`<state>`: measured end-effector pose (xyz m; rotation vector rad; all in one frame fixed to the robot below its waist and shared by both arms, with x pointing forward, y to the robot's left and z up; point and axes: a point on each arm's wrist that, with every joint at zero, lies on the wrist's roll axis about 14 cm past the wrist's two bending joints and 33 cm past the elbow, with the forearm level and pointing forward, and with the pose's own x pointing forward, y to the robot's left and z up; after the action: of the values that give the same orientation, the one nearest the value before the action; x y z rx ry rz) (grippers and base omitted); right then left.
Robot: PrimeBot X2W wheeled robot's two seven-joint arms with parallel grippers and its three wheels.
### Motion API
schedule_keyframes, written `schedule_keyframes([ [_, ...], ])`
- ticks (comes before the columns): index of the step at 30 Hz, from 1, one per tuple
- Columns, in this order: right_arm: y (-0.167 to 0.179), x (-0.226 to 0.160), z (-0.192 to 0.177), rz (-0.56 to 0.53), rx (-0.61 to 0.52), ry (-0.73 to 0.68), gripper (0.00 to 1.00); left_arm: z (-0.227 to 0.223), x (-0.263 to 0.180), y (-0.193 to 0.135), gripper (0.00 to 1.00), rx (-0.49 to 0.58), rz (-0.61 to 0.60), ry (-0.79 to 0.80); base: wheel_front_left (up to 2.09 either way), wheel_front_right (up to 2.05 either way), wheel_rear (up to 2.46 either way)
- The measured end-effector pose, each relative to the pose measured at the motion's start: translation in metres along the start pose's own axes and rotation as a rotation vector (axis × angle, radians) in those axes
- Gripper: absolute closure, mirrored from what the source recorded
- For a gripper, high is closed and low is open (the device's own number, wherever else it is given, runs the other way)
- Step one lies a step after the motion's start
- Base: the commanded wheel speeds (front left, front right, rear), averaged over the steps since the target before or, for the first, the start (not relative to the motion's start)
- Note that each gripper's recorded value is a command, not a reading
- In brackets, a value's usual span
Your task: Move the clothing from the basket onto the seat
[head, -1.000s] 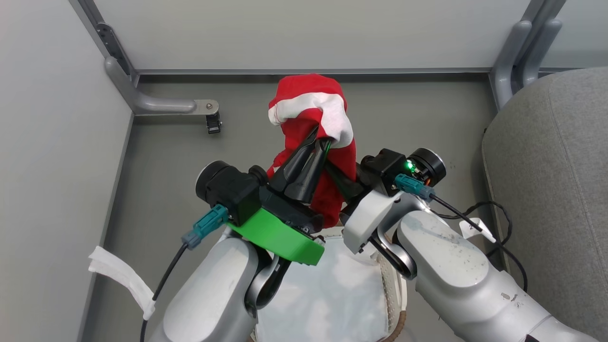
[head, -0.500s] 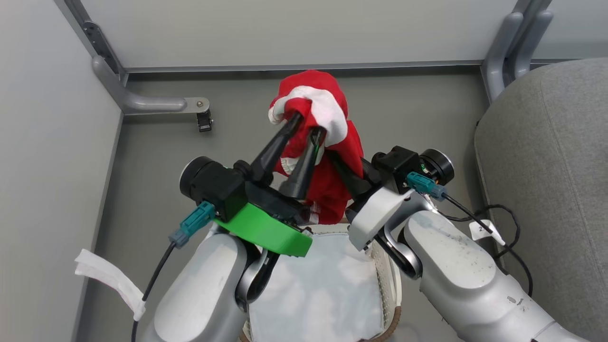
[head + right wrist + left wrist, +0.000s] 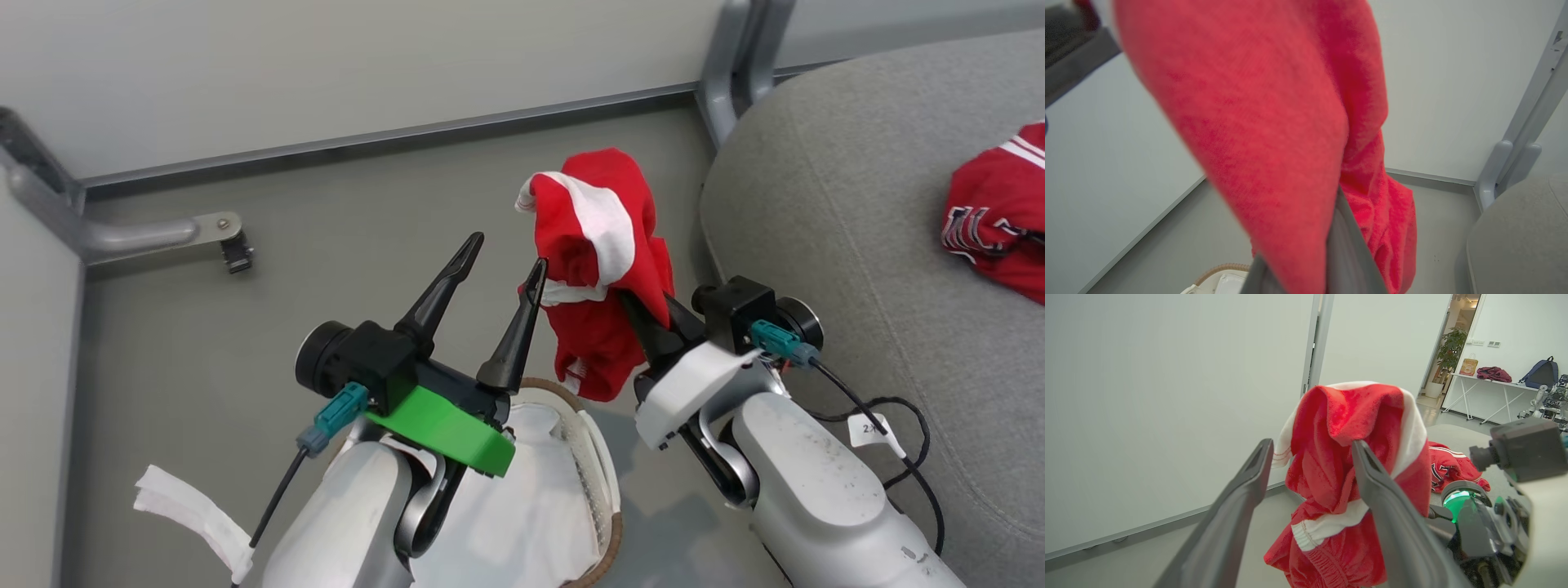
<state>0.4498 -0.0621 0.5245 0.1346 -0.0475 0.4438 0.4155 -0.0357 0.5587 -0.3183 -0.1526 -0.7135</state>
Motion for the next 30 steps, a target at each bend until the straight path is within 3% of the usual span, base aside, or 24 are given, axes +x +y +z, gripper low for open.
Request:
schedule_keyframes([
  [8,-0.069,-0.068,-0.005,-0.24,-0.007,0.022,1.0,-0.032,0.017,-0.044,0.0,-0.049,-0.142,0.066,0.0,0.0,0.0],
  [21,-0.131,-0.165,0.007,-0.547,-0.026,-0.003,1.0,-0.067,0.031,-0.129,0.0,-0.14,-0.4,0.142,0.0,0.0,0.0],
  [26,-0.144,-0.176,0.004,-0.573,-0.088,0.043,1.0,-0.083,0.032,-0.136,0.0,-0.17,-0.433,0.178,0.0,0.0,0.0],
  [30,-0.173,-0.167,0.033,-0.572,-0.206,0.035,1.0,-0.097,0.031,-0.126,0.0,-0.181,-0.42,0.212,0.0,0.0,0.0],
])
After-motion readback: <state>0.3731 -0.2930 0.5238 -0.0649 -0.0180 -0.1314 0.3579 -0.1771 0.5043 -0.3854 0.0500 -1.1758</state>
